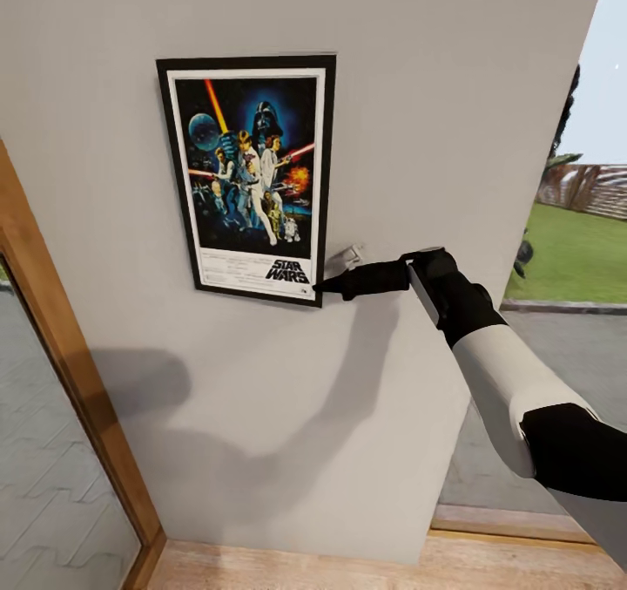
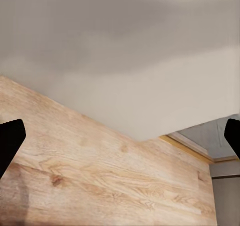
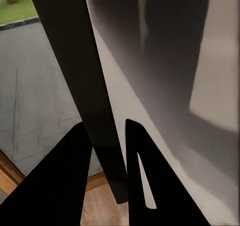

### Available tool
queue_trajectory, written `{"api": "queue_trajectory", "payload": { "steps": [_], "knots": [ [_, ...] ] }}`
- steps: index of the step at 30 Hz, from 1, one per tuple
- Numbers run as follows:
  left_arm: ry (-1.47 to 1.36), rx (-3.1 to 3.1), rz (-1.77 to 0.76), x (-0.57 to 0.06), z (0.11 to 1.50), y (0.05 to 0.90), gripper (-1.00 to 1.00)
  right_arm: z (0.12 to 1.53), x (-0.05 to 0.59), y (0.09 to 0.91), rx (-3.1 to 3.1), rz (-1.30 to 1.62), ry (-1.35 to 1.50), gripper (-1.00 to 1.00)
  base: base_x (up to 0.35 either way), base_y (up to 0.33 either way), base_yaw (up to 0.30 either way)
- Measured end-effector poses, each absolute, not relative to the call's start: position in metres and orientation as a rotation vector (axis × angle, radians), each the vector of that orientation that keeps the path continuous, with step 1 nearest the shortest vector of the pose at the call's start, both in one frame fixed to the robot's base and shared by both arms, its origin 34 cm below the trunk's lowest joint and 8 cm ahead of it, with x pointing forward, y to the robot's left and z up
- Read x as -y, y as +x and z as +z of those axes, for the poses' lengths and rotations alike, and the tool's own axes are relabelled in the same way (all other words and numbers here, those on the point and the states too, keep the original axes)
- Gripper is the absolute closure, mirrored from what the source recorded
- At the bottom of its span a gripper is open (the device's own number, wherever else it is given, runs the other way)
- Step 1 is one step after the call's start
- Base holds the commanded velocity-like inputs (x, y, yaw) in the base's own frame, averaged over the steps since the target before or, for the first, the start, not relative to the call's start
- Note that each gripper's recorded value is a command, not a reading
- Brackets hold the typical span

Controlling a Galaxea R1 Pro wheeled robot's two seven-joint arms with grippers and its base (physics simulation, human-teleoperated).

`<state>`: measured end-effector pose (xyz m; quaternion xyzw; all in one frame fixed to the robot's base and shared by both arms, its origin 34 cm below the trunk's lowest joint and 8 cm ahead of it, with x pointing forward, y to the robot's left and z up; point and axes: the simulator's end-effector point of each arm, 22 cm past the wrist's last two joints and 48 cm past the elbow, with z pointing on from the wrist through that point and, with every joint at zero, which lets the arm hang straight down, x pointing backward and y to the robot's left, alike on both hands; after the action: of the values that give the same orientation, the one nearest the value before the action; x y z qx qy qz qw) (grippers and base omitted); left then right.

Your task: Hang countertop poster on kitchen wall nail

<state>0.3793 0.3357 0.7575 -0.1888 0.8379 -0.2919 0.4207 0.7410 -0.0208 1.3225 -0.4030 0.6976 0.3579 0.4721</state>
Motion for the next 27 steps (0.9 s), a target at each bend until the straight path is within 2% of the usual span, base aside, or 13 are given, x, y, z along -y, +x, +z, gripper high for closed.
{"api": "queue_trajectory", "payload": {
  "steps": [27],
  "knots": [
    [-0.473, -2.100, -0.730, -0.3364, 0.7575, 0.3792, -1.00, 1.3216, 0.0216, 0.7421, -1.714, 0.872, -0.983, 1.00, -0.003, 0.000, 0.000]
  ]
}}
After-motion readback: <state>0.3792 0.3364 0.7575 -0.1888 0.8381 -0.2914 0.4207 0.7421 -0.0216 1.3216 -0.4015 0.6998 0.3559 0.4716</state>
